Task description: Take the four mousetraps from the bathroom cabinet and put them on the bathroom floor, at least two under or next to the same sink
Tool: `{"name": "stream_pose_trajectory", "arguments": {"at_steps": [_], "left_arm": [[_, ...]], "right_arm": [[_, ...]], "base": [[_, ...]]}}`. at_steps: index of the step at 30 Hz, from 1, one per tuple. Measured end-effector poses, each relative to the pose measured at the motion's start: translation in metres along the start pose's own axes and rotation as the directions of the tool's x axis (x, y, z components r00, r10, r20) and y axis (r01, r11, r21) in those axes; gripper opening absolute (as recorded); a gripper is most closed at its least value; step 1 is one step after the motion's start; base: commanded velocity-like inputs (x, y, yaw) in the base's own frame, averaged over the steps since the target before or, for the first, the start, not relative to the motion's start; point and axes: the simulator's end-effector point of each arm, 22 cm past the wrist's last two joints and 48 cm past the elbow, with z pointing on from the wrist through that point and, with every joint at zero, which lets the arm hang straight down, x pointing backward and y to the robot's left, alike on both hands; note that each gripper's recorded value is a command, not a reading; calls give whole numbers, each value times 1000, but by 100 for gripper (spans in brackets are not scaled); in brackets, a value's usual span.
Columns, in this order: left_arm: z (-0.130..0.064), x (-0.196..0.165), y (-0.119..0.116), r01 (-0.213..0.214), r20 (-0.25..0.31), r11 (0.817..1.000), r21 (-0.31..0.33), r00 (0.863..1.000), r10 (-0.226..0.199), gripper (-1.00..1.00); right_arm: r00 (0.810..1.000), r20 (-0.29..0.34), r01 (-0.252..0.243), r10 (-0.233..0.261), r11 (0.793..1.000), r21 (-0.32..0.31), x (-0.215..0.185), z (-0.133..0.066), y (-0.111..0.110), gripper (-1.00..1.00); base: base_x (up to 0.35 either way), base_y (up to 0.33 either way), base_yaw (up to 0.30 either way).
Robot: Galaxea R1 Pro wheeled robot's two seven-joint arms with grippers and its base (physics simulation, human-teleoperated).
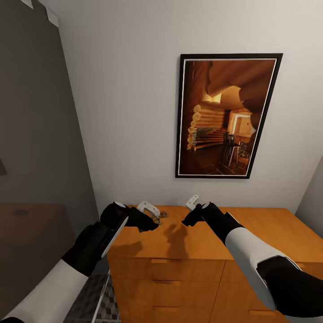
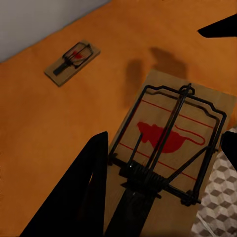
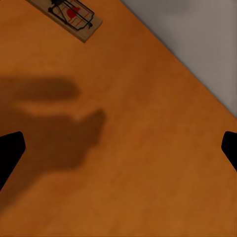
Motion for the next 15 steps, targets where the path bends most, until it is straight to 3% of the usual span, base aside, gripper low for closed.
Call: {"name": "stream_pose_trajectory", "arguments": {"at_steps": [15], "left_arm": [[-5, -7, 13, 80, 17, 997, -1, 997, -80, -100]], "right_arm": [[1000, -3, -1, 1, 1000, 7, 1, 0, -1, 100]], "base": [[0, 0, 0]]}}
